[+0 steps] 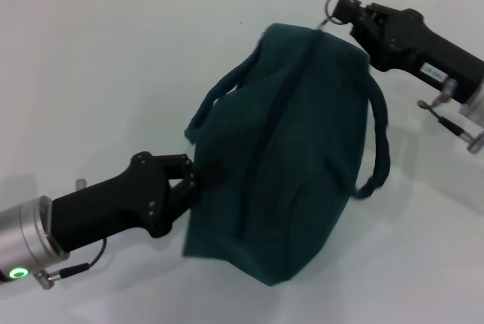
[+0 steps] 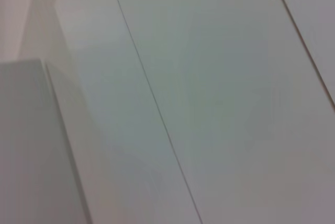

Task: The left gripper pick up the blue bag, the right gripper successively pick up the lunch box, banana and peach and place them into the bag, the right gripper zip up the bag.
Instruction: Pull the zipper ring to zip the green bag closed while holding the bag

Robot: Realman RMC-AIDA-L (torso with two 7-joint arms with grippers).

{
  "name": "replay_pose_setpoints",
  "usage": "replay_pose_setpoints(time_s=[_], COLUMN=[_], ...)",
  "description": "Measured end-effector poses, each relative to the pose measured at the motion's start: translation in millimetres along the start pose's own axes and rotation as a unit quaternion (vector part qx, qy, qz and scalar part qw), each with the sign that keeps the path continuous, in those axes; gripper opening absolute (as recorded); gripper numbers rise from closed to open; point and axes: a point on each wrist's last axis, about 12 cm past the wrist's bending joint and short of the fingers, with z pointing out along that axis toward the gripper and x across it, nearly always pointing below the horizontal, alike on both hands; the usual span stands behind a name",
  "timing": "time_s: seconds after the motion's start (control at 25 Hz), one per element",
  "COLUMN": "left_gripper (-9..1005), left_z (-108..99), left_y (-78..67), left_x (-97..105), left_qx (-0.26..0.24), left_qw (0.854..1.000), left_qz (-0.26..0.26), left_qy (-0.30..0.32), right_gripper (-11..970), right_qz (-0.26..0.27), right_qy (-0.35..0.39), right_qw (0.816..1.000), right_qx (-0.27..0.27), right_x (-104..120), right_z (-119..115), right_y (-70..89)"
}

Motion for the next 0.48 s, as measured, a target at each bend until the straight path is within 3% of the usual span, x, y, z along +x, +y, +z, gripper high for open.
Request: replay_pose_setpoints(time_s=[0.36, 0.48], left_gripper=[182, 294], left_z=[-9, -16], left_y=[7.0, 7.5], left_x=[3, 1], left_qx=[-0.054, -0.074], left_qw=[0.999, 0.997], left_qz=[-0.004, -0.003], left_qy=[-0.004, -0.024], right_gripper=[29, 30], right_qz=[0.025, 0.025], right_qy=[-0.031, -0.030], right_qw=[0.998, 0.999], right_qx=[-0.039, -0.038], right_x=[0, 0], right_z=[-16, -15], right_y=[14.7, 14.2])
